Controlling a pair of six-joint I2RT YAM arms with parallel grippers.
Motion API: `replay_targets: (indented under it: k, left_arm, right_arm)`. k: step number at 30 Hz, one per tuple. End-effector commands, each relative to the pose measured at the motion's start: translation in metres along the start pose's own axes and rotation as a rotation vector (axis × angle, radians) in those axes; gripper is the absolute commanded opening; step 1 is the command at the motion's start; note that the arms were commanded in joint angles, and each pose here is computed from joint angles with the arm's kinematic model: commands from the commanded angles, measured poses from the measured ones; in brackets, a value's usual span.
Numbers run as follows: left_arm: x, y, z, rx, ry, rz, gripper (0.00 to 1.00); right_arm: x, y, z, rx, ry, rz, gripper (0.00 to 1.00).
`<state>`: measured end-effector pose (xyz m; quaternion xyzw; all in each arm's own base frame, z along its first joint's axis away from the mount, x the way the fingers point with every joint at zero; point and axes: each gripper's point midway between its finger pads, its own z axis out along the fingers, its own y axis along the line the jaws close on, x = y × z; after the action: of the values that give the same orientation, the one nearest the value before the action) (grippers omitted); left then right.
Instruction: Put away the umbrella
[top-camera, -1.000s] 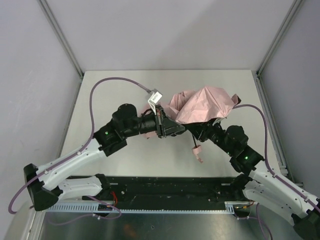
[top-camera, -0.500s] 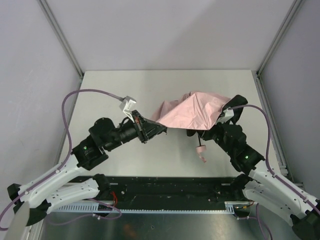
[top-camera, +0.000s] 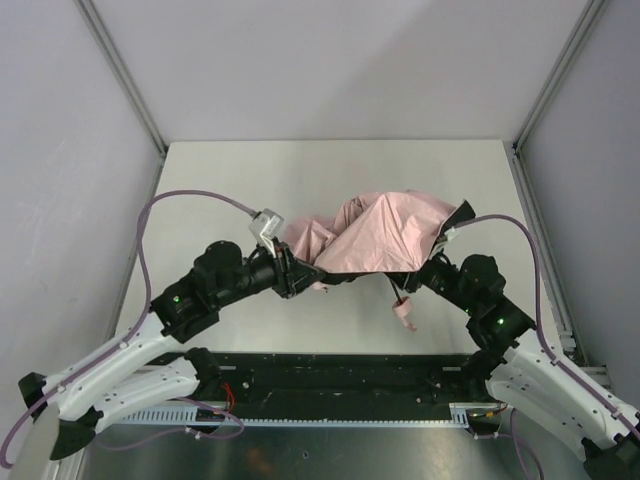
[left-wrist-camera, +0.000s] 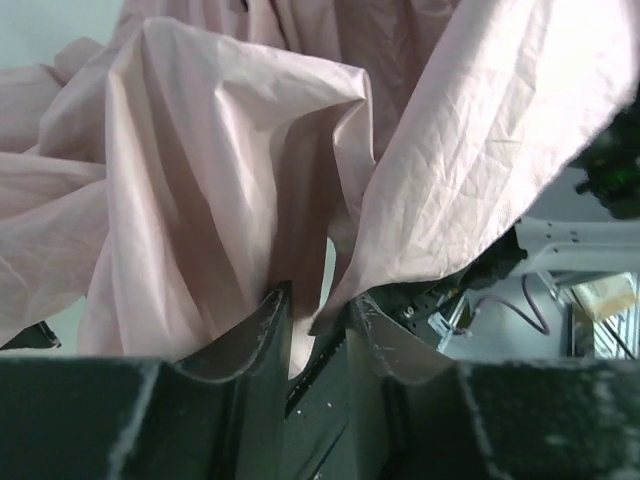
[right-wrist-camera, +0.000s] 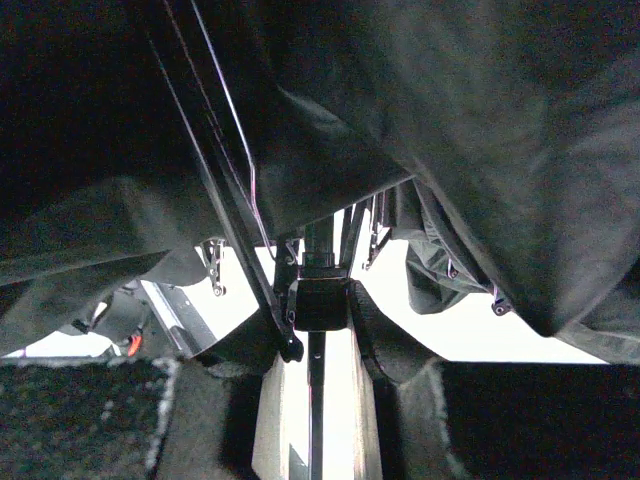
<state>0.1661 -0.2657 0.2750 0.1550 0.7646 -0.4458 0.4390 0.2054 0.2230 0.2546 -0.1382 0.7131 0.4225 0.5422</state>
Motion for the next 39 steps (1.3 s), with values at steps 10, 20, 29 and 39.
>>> replay_targets:
  k: [10,20,29,39]
  left_arm:
    - [-0.033,-0.089,-0.099,0.444,-0.145,0.311,0.83]
    - [-0.102,-0.030,-0.084,-0.004,-0.390,-0.018,0.99]
    - [-0.102,-0.040,-0.043,0.047,-0.339,-0.084,0.99]
    - [-0.086,-0.054,0.005,0.170,-0.280,-0.165,1.00]
  right_arm:
    - [-0.021,0.042,-0.012,-0.362,-0.161,-0.365,0.00]
    - [-0.010,0.076,-0.028,-0.626,-0.110,-0.377,0.00]
    - [-0.011,0.077,-0.023,-0.638,-0.102,-0.329,0.00]
    - [-0.008,0.077,-0.020,-0.633,-0.093,-0.341,0.00]
